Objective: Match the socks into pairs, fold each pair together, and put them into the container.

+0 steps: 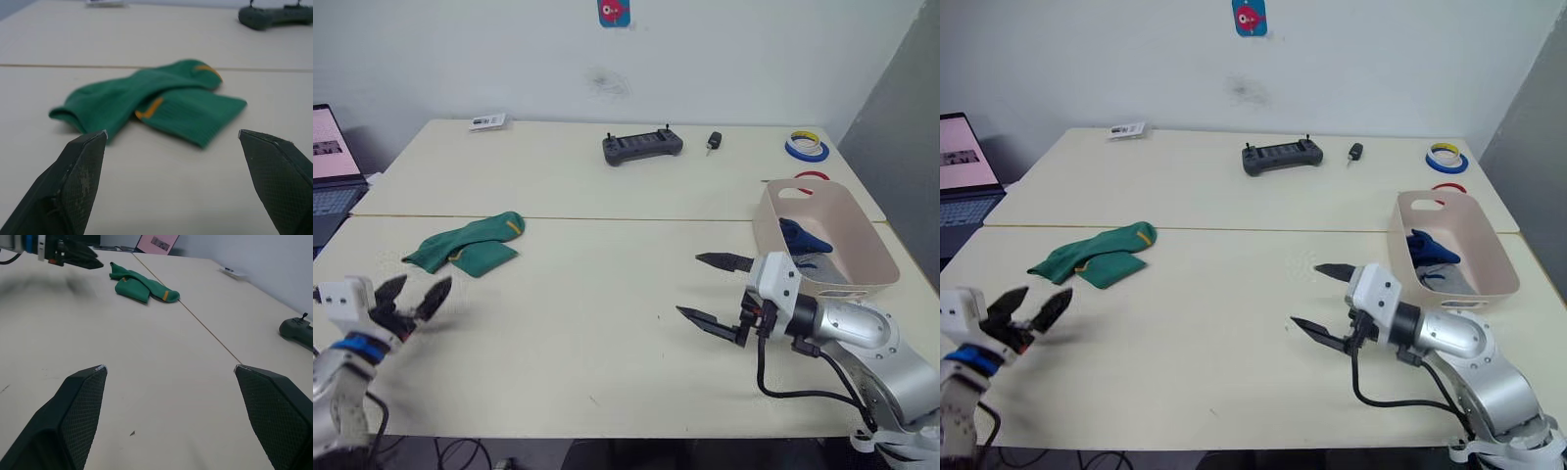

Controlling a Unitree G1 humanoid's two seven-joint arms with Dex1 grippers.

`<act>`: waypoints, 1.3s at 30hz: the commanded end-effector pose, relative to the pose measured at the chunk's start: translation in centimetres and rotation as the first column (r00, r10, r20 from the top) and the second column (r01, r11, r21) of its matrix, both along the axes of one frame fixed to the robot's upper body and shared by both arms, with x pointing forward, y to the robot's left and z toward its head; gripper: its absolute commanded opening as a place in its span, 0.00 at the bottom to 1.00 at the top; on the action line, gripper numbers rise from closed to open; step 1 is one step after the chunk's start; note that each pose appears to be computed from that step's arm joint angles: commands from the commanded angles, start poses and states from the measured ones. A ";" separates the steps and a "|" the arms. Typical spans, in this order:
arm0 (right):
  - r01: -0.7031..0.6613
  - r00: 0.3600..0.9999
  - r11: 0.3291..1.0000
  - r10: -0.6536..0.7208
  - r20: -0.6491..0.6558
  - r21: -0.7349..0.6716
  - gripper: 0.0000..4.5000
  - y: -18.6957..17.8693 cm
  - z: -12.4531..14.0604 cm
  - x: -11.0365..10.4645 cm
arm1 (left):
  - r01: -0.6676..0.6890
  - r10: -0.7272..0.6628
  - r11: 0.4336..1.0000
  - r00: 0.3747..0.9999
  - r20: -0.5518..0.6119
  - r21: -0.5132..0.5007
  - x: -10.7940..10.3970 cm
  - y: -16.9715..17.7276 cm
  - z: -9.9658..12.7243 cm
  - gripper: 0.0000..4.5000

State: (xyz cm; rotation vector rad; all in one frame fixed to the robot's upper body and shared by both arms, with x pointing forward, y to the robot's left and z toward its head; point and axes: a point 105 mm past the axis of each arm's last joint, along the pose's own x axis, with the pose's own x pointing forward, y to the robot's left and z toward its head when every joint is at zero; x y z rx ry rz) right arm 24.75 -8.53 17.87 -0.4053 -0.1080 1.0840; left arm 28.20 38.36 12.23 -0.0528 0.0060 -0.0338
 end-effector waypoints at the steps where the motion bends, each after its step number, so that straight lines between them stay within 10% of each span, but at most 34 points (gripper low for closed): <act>1: -0.044 0.999 0.999 0.044 0.032 -0.003 0.99 1.1 1.0 -0.3 | -0.104 0.104 0.993 0.995 -0.008 -0.060 2.1 1.3 1.0 1.00; 23: -0.053 0.998 0.998 0.054 0.042 -0.021 0.99 1.7 1.9 0.0 | -0.405 0.399 0.906 0.914 -0.070 -0.128 8.6 2.9 1.3 1.00; 29: -0.044 0.998 0.999 0.045 0.039 -0.013 0.99 1.6 1.9 0.0 | -0.300 0.330 0.929 0.936 0.122 -0.216 7.3 1.5 3.5 1.00; 39: -0.064 0.998 0.997 0.063 0.026 0.042 0.99 2.5 3.1 0.7 | -0.507 0.508 0.845 0.860 -0.044 -0.172 4.1 5.3 0.9 1.00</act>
